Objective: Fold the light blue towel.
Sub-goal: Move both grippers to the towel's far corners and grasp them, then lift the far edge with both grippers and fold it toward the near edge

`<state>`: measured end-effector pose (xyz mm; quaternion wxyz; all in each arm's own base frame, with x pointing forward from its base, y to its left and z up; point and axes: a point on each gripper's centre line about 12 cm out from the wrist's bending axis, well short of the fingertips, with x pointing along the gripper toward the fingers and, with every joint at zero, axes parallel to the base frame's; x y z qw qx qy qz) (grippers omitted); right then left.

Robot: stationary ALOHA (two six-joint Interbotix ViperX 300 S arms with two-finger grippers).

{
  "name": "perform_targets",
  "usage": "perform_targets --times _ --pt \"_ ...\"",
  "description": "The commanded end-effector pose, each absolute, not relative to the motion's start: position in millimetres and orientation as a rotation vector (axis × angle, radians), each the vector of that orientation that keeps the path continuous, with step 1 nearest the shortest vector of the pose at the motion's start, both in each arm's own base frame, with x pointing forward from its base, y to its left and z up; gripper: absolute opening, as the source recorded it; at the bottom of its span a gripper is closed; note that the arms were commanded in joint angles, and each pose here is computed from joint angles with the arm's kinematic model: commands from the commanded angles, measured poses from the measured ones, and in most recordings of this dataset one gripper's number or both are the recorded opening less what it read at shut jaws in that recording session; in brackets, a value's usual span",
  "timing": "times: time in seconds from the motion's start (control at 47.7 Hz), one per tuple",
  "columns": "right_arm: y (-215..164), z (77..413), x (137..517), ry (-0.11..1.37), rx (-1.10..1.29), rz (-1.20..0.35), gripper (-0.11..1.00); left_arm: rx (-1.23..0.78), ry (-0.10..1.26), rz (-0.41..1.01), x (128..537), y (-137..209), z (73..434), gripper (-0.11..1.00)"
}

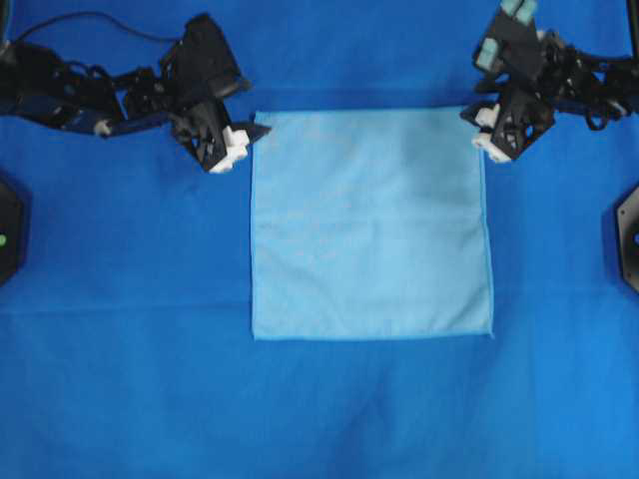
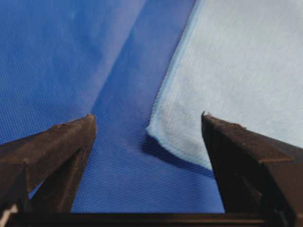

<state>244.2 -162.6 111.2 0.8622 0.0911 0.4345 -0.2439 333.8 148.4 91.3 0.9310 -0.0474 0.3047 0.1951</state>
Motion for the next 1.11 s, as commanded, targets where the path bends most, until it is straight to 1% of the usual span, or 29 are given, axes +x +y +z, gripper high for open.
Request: perform_targets --times 0.0,0.21,0.293,0.356,0.377,0.419,0.503,0.524,0.545,0.587,0.754,0.859,1.089 --pt "-169 112 249 0.903 0.181 -0.516 0.57 -0.081 0.594 0.405 342 155 97 0.85" --pt "-173 103 249 0.931 0.193 -0.52 0.56 -0.073 0.613 0.4 346 157 95 0.81" --pt "-172 103 249 0.936 0.193 -0.519 0.54 -0.075 0.636 0.396 345 156 93 0.72" --pt "-172 103 249 0.94 0.191 -0.517 0.47 -0.079 0.659 0.394 345 156 91 0.6" --pt "-172 103 249 0.941 0.192 -0.517 0.43 -0.08 0.668 0.392 345 156 90 0.54" --pt "-171 102 248 0.947 0.192 -0.515 0.32 -0.076 0.686 0.388 345 156 89 0.42" --pt "-171 102 248 0.955 0.193 -0.514 0.07 -0.065 0.726 0.376 345 156 87 0.2" --pt "-171 102 248 0.954 0.193 -0.514 0.03 -0.063 0.736 0.373 345 156 86 0.14" --pt "-171 102 248 0.955 0.193 -0.514 0.01 -0.061 0.744 0.371 345 156 86 0.1" --pt "-171 102 248 0.954 0.192 -0.513 0.01 -0.059 0.759 0.367 345 156 85 0.02" --pt "-170 104 248 0.946 0.195 -0.515 0.01 -0.058 0.77 0.362 349 157 87 0.01" --pt "-170 111 248 0.925 0.192 -0.519 0.01 -0.052 0.764 0.36 351 157 92 0.01" --pt "-167 138 243 0.88 0.181 -0.536 0.01 0.011 0.734 0.344 349 157 128 0.01"
